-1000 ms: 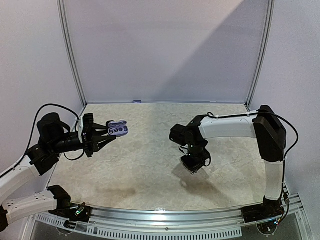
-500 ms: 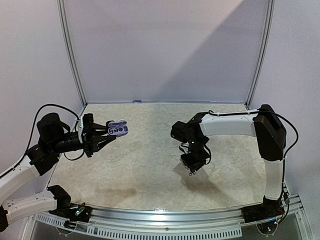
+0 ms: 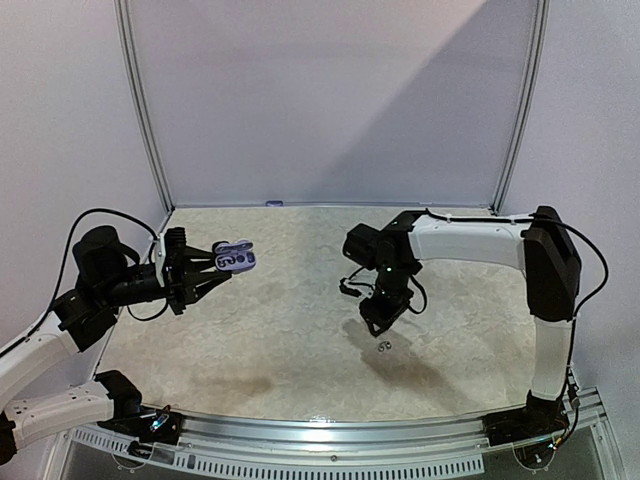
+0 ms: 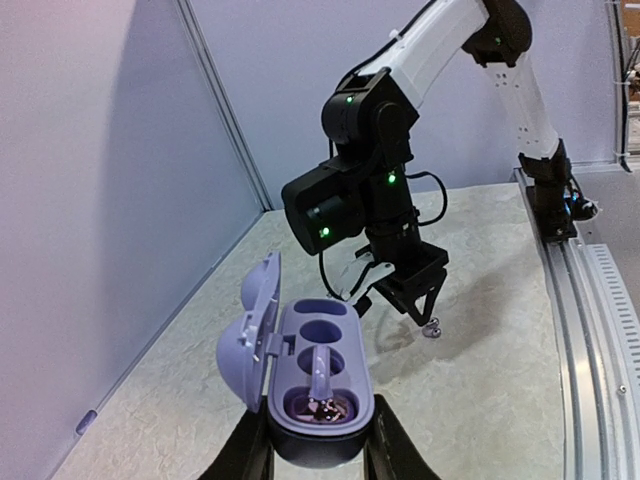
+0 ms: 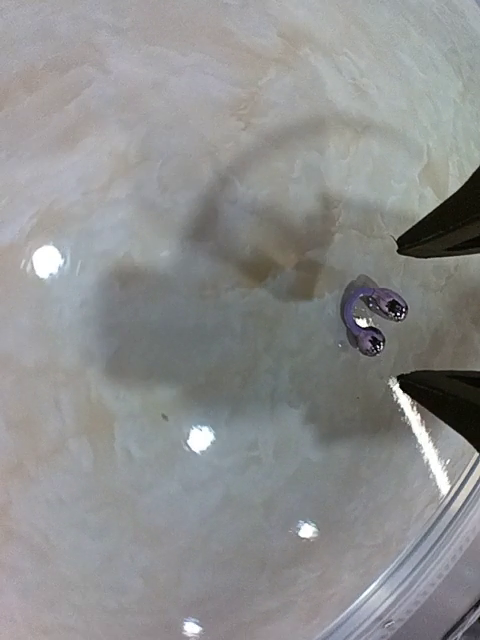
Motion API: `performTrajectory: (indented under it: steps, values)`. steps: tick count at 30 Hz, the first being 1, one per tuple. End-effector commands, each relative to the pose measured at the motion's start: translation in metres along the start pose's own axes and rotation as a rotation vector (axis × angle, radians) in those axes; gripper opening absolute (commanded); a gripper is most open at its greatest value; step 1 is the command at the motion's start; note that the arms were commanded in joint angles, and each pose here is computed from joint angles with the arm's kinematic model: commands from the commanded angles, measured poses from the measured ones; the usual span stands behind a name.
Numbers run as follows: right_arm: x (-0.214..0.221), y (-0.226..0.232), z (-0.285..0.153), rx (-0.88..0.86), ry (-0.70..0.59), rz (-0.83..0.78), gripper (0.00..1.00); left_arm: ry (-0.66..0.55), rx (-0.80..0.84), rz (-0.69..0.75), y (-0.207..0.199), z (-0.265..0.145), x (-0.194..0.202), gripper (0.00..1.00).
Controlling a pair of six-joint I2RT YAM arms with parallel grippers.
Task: Insert the wireless bluetooth earbuds into the charging case
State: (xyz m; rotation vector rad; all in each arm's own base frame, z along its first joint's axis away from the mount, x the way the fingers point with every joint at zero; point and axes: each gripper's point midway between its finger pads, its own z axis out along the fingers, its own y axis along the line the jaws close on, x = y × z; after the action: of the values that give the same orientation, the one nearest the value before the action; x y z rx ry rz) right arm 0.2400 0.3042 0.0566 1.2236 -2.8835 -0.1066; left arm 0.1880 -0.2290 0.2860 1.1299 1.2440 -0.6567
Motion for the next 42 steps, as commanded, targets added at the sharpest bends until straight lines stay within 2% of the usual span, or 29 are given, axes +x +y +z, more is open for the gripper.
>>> performTrajectory:
  steps: [1,4,7,12,28,42]
  values:
    - [-0.005,0.011,-0.022,-0.115,-0.156,-0.57,0.45,-0.002,-0.015,0.007,0.003,-0.002,-0.005,0.0]
    - [-0.007,-0.005,-0.018,-0.109,-0.149,-0.73,0.47,0.011,-0.012,0.01,0.002,-0.004,-0.005,0.0]
    - [-0.014,-0.017,-0.011,-0.149,-0.157,-0.793,0.44,0.012,-0.014,0.021,0.004,-0.004,-0.007,0.0]
    - [-0.011,-0.011,-0.003,-0.223,-0.17,-0.911,0.41,0.045,0.0,0.006,0.003,-0.002,-0.001,0.0]
    - [0.007,-0.007,0.035,-0.276,-0.059,-0.922,0.37,0.056,0.007,-0.001,0.003,0.0,0.005,0.0]
    - [0.027,0.0,0.041,-0.288,-0.003,-0.911,0.35,0.059,0.009,-0.004,0.002,0.0,0.008,0.0]
